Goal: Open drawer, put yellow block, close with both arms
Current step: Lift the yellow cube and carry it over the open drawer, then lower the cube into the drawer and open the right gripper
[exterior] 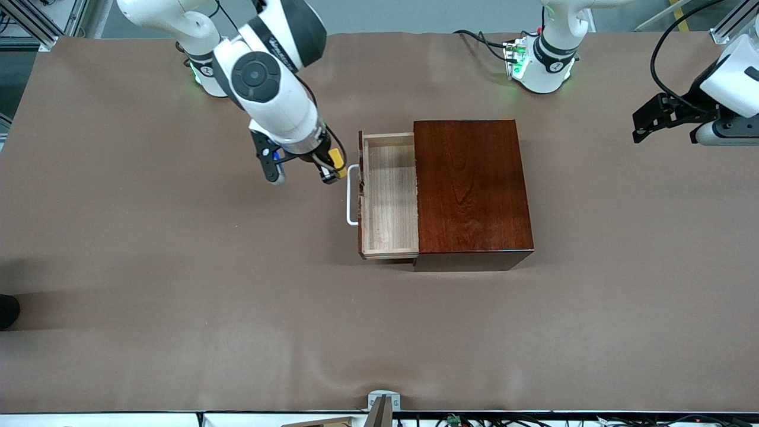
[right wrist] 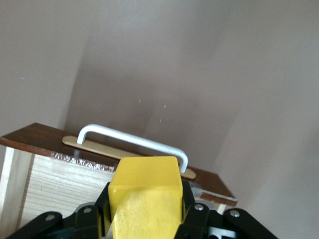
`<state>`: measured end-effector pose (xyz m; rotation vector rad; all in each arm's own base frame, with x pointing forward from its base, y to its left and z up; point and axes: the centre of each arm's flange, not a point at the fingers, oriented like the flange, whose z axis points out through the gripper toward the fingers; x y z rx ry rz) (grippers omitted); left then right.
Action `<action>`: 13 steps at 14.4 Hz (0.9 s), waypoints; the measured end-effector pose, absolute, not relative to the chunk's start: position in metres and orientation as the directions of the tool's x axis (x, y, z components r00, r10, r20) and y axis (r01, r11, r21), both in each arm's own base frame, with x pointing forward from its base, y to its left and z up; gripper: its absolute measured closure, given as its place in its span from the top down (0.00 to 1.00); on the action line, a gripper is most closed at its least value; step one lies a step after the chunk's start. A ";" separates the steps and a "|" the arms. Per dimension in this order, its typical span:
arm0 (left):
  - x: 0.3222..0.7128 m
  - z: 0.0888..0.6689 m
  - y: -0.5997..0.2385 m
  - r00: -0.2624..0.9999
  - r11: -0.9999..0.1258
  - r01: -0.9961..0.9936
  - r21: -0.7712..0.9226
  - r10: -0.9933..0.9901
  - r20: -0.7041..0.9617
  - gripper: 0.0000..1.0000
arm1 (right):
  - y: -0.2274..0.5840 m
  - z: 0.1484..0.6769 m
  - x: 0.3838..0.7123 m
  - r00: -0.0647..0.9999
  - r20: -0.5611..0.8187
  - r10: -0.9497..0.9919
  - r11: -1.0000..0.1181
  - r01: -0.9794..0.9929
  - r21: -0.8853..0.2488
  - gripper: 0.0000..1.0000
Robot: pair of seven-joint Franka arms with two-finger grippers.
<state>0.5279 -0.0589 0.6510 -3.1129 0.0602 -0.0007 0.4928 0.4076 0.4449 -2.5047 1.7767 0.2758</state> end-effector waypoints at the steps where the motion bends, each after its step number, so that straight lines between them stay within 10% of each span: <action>1: 0.528 0.651 -0.059 0.999 -0.999 -0.039 -0.028 -0.039 -0.001 1.00 | 0.417 0.438 0.491 0.300 -0.180 -0.937 -0.314 -0.948 0.052 0.56; 13: 0.528 0.649 -0.059 0.999 -0.999 -0.039 -0.028 -0.039 -0.003 1.00 | 0.496 0.388 0.481 0.154 -0.207 -0.966 -0.162 -0.986 0.023 0.56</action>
